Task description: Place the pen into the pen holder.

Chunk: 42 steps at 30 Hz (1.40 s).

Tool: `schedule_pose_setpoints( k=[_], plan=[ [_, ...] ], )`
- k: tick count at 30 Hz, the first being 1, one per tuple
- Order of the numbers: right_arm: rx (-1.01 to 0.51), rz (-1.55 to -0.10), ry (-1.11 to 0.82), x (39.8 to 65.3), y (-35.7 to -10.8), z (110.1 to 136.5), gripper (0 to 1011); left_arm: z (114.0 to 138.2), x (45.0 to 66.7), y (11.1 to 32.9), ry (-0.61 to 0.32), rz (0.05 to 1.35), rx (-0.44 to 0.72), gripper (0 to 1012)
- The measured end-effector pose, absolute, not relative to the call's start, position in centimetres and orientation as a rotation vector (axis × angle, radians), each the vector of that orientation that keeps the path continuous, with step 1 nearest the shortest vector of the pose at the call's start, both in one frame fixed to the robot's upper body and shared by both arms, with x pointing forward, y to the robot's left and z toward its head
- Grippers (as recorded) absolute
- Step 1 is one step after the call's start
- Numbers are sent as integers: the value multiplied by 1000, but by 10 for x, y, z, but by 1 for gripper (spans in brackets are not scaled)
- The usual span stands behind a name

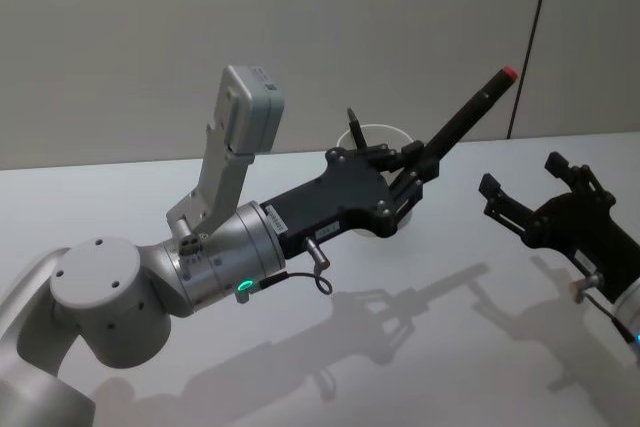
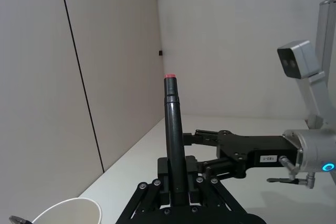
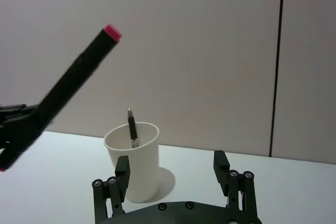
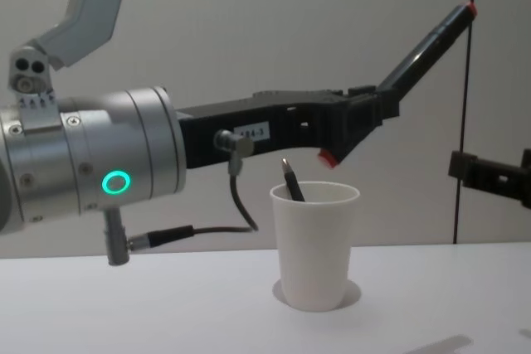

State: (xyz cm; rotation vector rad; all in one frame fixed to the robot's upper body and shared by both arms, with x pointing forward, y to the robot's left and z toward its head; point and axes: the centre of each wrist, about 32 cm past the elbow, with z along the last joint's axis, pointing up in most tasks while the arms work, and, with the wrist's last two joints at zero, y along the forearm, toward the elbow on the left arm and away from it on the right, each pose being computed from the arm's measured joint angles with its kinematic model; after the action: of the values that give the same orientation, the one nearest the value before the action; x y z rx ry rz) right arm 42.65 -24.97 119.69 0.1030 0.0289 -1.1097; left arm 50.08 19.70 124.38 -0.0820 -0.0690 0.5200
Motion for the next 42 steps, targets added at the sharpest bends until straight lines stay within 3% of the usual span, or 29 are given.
schedule_pose_setpoints(
  k=[20, 42],
  plan=[
    [271, -990, 274, 405, -269, 1210, 1001, 1244, 501, 197, -70, 520, -82, 185],
    [486, -811, 563, 403, -278, 1215, 1001, 1244, 501, 197, -70, 520, -82, 185]
  ],
)
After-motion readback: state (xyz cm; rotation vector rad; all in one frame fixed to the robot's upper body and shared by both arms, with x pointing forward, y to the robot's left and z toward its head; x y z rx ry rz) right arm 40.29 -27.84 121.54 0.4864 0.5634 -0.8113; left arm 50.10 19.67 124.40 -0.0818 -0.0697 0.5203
